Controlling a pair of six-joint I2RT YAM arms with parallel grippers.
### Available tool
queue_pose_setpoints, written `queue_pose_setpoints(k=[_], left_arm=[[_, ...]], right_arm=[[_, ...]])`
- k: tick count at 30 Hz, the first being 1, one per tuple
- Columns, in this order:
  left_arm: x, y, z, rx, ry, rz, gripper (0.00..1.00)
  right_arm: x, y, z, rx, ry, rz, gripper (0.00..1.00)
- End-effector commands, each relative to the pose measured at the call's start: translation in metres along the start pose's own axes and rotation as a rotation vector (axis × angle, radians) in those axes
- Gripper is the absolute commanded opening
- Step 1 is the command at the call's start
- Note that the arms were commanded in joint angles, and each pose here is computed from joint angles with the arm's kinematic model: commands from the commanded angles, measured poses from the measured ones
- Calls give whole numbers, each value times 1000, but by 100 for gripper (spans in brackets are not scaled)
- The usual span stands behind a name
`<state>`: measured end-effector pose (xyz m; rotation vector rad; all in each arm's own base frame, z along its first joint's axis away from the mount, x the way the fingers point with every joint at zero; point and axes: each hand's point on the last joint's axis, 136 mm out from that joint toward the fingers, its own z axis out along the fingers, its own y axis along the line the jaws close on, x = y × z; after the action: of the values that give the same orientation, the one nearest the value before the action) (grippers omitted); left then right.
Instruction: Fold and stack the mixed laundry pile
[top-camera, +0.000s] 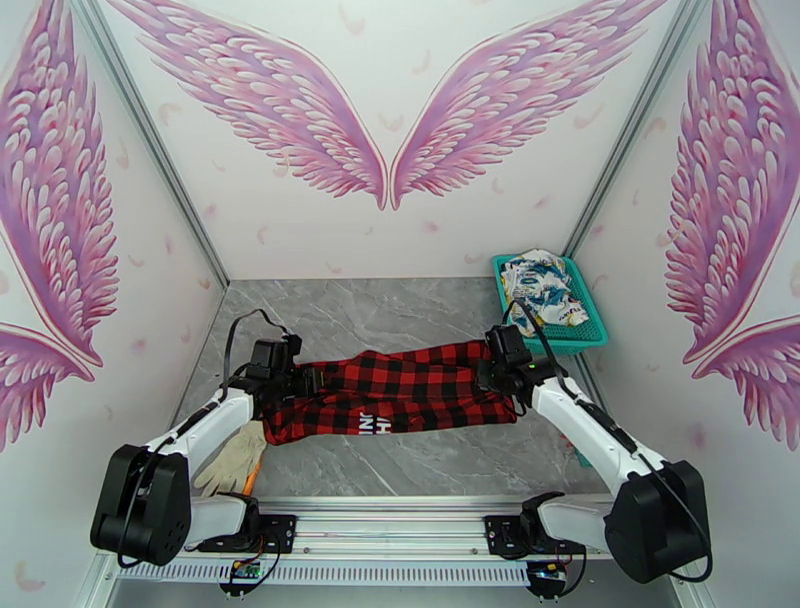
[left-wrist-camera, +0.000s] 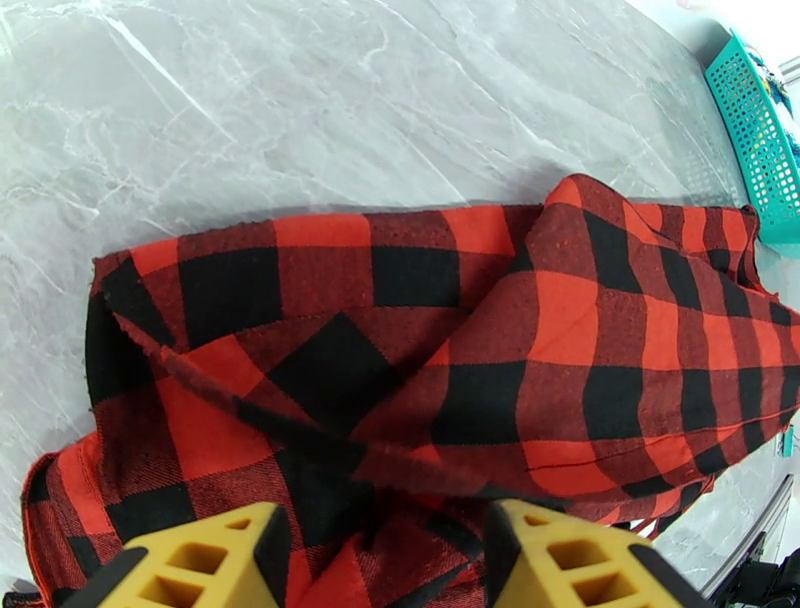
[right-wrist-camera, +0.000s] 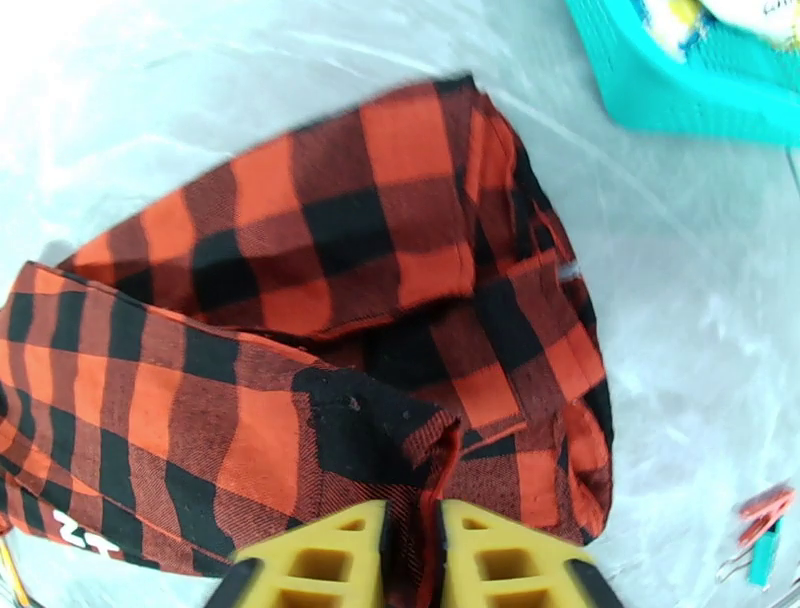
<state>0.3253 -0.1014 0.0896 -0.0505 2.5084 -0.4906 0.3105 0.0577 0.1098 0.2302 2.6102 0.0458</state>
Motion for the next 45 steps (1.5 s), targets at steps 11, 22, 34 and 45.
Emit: queue_pose_setpoints(k=[11, 22, 34, 45], left_arm=[[-3, -20, -47, -20, -57, 45, 55], [87, 5, -32, -260, 107, -92, 35], [41, 45, 32, -333, 52, -237, 19], [-69, 55, 112, -221, -44, -384, 22]], right_arm=[[-37, 25, 3, 17, -77, -65, 58], [-18, 130, 71, -171, 77, -176, 47], [-6, 120, 104, -87, 150, -178, 47], [-43, 82, 52, -76, 62, -156, 54]])
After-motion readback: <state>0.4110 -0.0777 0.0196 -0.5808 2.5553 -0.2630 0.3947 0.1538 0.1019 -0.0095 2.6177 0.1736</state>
